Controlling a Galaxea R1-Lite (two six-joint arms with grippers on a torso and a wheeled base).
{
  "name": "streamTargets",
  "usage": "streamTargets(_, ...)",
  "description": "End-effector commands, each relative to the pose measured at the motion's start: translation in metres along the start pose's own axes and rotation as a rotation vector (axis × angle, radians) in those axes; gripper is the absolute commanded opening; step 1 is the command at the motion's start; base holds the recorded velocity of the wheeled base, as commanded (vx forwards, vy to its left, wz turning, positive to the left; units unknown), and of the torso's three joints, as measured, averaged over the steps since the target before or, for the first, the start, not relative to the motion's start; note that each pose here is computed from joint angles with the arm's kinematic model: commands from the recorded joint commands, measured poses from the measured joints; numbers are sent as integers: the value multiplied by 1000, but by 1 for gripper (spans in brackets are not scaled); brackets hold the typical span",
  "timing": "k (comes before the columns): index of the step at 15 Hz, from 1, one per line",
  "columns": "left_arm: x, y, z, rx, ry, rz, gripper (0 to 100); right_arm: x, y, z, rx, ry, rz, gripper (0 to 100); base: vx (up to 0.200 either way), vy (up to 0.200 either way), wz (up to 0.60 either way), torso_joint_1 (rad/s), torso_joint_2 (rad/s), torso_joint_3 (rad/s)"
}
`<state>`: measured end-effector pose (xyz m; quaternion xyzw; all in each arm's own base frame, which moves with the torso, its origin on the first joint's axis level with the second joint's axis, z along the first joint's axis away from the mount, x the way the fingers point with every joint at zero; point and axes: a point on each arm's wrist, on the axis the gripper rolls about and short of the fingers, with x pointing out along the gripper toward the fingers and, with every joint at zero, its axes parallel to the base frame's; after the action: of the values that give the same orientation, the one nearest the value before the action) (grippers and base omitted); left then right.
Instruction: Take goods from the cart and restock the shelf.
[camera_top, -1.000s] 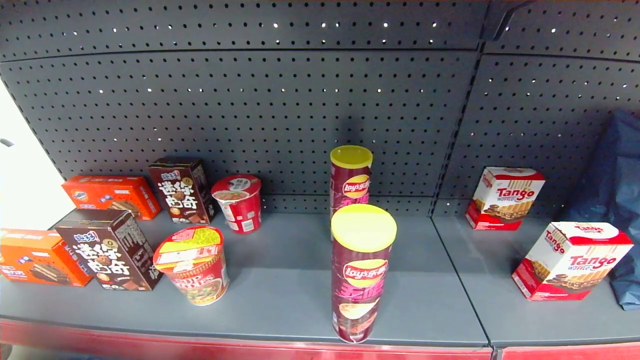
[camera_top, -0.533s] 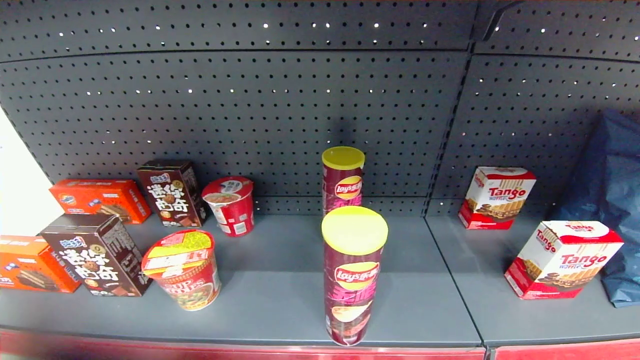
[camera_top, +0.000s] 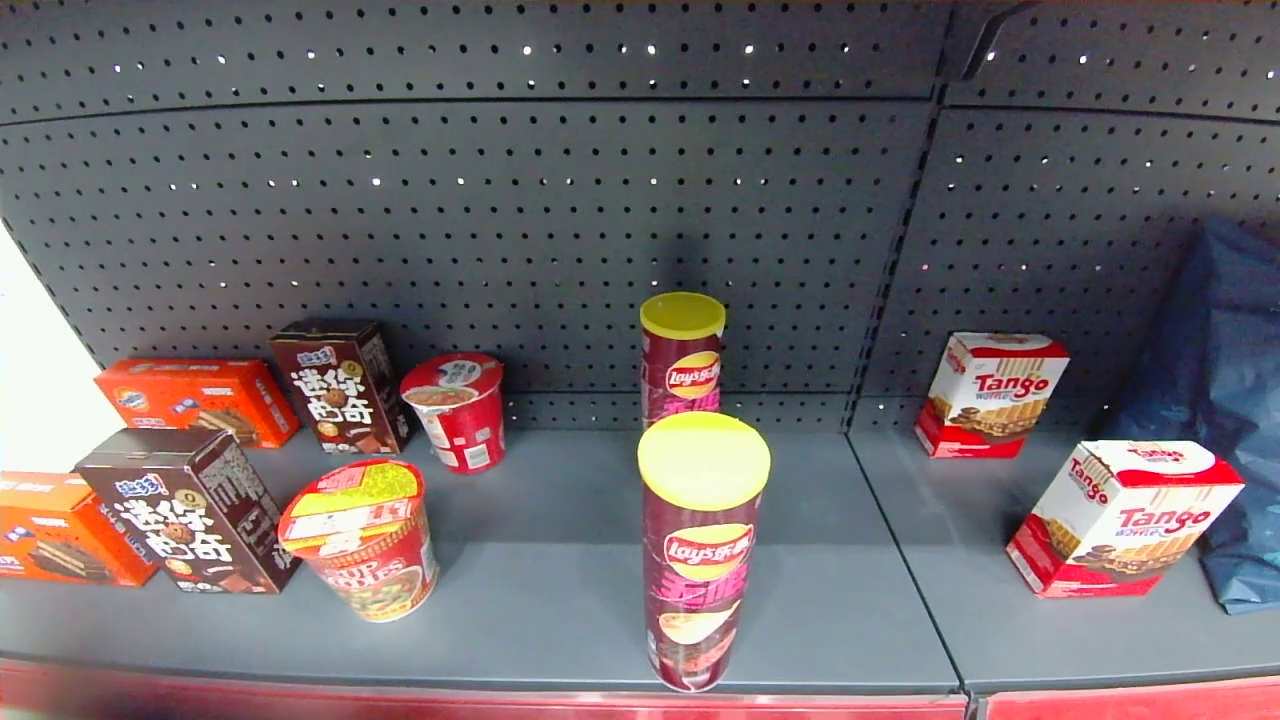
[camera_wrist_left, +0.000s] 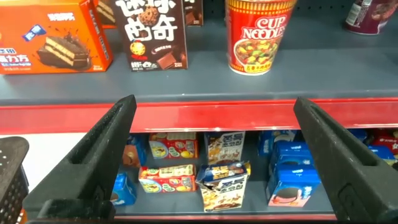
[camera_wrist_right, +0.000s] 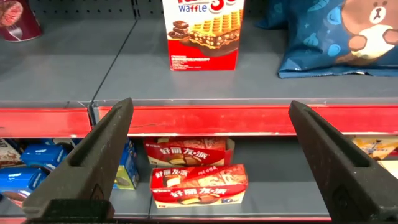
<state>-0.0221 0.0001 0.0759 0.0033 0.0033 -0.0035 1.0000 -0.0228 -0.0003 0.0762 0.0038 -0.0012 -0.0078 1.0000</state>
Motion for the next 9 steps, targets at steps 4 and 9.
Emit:
streamTargets(4, 0, 0, 0, 36, -1, -2, 100, 0, 0, 0, 0, -1, 0, 100, 0, 0, 0, 0, 0, 0)
streamTargets(9, 0, -1, 0, 29, 0, -54, 100, 0, 0, 0, 0, 1, 0, 100, 0, 80, 0, 1, 2, 1)
